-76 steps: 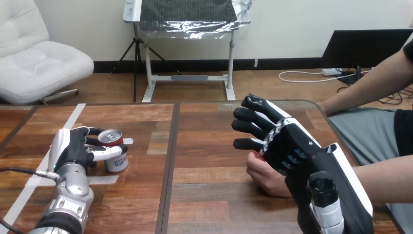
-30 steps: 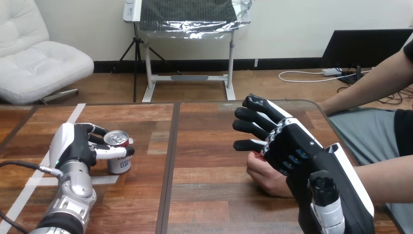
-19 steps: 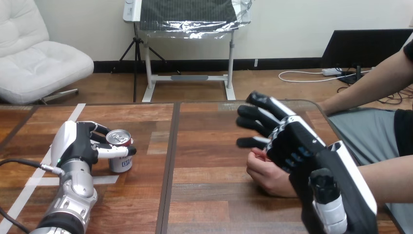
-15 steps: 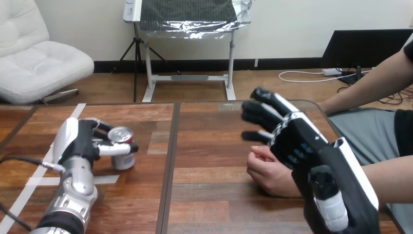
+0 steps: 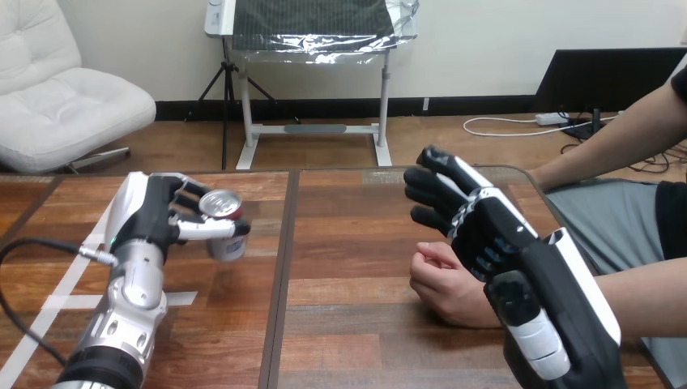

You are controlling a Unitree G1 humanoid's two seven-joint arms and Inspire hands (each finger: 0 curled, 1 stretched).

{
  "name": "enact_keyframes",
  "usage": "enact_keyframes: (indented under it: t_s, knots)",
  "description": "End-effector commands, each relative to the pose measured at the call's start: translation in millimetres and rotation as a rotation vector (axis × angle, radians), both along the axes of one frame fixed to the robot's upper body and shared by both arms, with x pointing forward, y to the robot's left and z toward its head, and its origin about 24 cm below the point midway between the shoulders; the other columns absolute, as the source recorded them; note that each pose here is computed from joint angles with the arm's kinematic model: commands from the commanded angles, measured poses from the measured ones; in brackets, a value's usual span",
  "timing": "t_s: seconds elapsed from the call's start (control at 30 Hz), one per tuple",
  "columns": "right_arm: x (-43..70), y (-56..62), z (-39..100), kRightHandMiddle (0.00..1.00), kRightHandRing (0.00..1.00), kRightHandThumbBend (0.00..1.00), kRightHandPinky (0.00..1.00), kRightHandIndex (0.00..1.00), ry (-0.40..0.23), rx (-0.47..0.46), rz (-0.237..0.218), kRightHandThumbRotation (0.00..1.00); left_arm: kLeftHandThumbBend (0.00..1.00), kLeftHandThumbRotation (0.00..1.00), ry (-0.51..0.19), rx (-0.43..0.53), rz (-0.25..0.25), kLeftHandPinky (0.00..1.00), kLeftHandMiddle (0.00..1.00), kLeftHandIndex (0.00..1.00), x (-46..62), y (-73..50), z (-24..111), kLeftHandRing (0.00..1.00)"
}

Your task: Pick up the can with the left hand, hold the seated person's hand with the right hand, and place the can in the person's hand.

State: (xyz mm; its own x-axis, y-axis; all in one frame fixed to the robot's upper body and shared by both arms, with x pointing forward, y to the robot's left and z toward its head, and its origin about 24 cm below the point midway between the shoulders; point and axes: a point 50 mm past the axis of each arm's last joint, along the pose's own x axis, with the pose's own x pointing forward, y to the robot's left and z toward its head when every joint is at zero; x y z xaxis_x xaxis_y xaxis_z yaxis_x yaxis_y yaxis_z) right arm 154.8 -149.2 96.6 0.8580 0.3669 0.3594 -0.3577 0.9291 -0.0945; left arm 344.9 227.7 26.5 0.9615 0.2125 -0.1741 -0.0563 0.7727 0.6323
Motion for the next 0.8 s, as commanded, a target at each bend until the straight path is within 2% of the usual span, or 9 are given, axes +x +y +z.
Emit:
enact_keyframes:
  t_s: [0.0, 0.33, 0.57, 0.77]
  knots:
    - [19.8, -3.9, 12.3, 0.89, 0.89, 0.99, 0.88, 0.91, -0.124, -0.048, -0.041, 0.91, 0.75, 0.00, -0.220, -0.032, -0.101, 0.33, 0.41, 0.45, 16.1, -16.4, 62.4, 0.37]
    - [35.7, -13.3, 9.3, 0.90, 0.89, 0.98, 0.88, 0.91, -0.156, -0.119, -0.082, 0.90, 0.76, 0.00, -0.266, -0.055, -0.174, 0.31, 0.40, 0.44, 9.2, -24.6, 84.7, 0.35]
    - [45.1, -20.2, 9.8, 0.91, 0.91, 0.94, 0.88, 0.90, -0.162, -0.164, -0.103, 0.89, 0.76, 0.00, -0.268, -0.044, -0.224, 0.29, 0.39, 0.43, 5.0, -28.8, 96.2, 0.33]
    - [54.4, -28.6, 10.5, 0.92, 0.91, 0.93, 0.87, 0.90, -0.180, -0.246, -0.121, 0.89, 0.76, 0.00, -0.261, -0.037, -0.269, 0.29, 0.39, 0.43, 1.4, -32.0, 104.6, 0.34]
